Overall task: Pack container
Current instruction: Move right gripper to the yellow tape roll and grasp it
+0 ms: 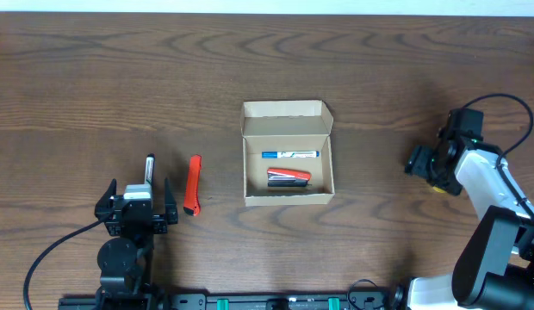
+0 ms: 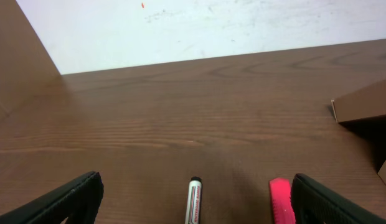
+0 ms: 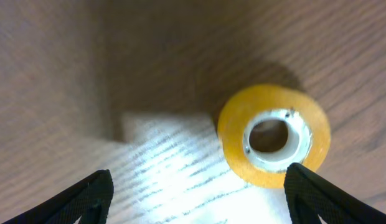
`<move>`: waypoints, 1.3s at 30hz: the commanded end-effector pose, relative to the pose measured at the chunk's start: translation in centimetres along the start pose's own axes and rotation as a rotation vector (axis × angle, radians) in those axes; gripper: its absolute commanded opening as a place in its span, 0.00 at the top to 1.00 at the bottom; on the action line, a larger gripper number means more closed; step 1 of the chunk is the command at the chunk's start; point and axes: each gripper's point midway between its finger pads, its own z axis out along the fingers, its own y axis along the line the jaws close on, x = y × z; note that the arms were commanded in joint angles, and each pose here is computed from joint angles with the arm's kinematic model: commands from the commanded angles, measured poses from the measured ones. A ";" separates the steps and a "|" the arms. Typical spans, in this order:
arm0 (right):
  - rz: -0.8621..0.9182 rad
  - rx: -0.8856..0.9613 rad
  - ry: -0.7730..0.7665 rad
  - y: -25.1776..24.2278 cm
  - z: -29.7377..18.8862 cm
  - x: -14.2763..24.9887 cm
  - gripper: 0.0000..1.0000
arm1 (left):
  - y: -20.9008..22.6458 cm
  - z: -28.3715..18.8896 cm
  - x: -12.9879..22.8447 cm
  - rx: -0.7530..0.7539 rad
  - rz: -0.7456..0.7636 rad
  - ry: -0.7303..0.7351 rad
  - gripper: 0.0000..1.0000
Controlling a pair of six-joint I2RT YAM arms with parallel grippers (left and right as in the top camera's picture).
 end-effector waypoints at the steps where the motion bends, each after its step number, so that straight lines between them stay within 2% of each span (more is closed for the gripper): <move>1: -0.010 -0.010 -0.027 0.1 -0.6 -1.2 0.19 | -0.3 0.3 1.3 0.009 0.021 0.028 0.05; 16: -0.007 0.013 -0.055 -0.2 0.0 -1.8 0.18 | -0.3 0.3 1.3 0.009 0.021 0.028 0.05; 27: -0.018 0.019 0.084 -0.1 4.0 0.7 0.19 | -0.3 0.3 1.4 0.009 0.021 0.029 0.05; 28: -0.018 0.019 0.088 -0.1 4.1 0.8 0.22 | -0.3 0.3 1.3 0.009 0.021 0.028 0.05; 30: -0.018 0.012 0.098 0.1 4.4 1.0 0.45 | -0.3 0.3 1.3 0.009 0.021 0.028 0.05; 31: -0.018 0.004 0.100 0.2 4.4 1.0 0.67 | -0.3 0.3 1.4 0.009 0.021 0.029 0.05; 32: -0.018 -0.001 0.100 0.3 4.4 1.0 0.93 | -0.3 0.3 1.3 0.009 0.021 0.028 0.05; 33: -0.018 -0.002 0.100 0.3 4.4 1.0 0.99 | -0.3 0.3 1.4 0.009 0.021 0.029 0.05; 39: -0.065 -0.075 0.111 1.7 4.3 1.2 0.99 | -0.3 0.3 1.3 0.009 0.021 0.028 0.05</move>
